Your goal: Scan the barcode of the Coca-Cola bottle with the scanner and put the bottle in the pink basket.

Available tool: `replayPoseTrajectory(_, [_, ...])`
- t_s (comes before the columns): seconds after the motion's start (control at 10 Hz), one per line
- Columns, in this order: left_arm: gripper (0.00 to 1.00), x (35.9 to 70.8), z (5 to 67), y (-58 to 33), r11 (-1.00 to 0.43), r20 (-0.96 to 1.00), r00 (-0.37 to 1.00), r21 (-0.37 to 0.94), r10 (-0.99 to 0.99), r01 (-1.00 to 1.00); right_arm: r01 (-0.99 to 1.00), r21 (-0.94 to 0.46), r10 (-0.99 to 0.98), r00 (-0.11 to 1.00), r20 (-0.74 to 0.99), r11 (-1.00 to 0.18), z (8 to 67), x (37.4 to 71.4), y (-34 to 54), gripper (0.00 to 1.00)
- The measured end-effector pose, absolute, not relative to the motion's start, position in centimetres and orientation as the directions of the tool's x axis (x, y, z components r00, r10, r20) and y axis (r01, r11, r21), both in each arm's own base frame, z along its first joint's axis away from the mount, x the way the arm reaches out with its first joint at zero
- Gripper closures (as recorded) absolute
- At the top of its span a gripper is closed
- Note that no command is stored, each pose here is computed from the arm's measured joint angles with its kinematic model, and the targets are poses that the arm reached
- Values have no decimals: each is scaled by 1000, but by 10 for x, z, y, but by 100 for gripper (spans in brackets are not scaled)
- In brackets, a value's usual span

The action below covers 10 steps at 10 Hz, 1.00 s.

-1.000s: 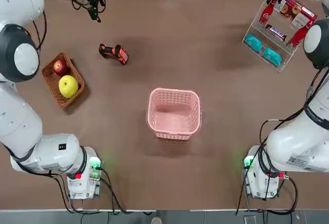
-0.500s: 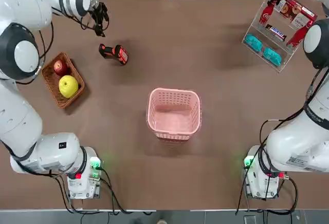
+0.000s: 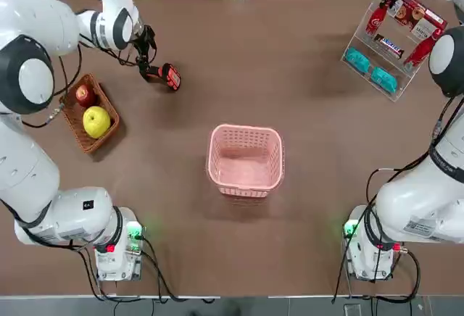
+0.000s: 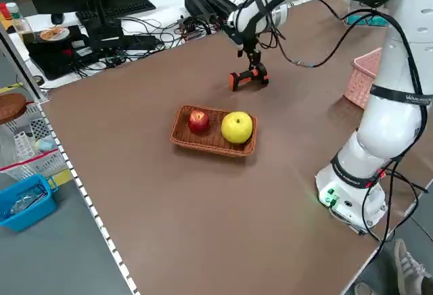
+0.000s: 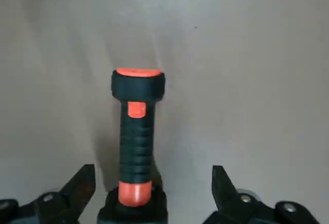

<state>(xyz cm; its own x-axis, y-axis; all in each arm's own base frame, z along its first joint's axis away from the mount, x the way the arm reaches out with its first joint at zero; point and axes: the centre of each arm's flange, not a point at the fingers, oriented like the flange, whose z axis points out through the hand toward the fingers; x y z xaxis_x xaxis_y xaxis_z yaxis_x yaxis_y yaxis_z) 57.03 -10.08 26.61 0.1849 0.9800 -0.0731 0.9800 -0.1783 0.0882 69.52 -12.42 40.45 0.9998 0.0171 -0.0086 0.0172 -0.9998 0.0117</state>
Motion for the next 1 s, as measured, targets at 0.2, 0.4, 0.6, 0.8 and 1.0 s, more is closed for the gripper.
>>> replayPoseTrajectory(0.2, [0, 563, 257, -103, -182, -75, 189, 93, 979, 979, 14, 3, 14, 1000, -7, -1000, 405, 695, -124, 62])
replayPoseTrajectory(0.4, [0, 554, 243, -110, -190, -85, 201, 121, 976, 974, 10, -9, 10, 1000, -5, -1000, 405, 695, -122, 65])
replayPoseTrajectory(0.6, [0, 547, 230, -111, -197, -88, 208, 117, 974, 973, 10, -9, 10, 1000, -4, -1000, 405, 696, -122, 67])
replayPoseTrajectory(0.8, [0, 543, 225, -109, -229, -67, 237, 112, 969, 967, 11, -10, 11, 1000, -3, -1000, 405, 696, -122, 67])
replayPoseTrajectory(1.0, [0, 540, 220, -109, -237, -64, 246, 118, 967, 964, 17, -14, 17, 1000, -12, -1000, 409, 696, -117, 67])
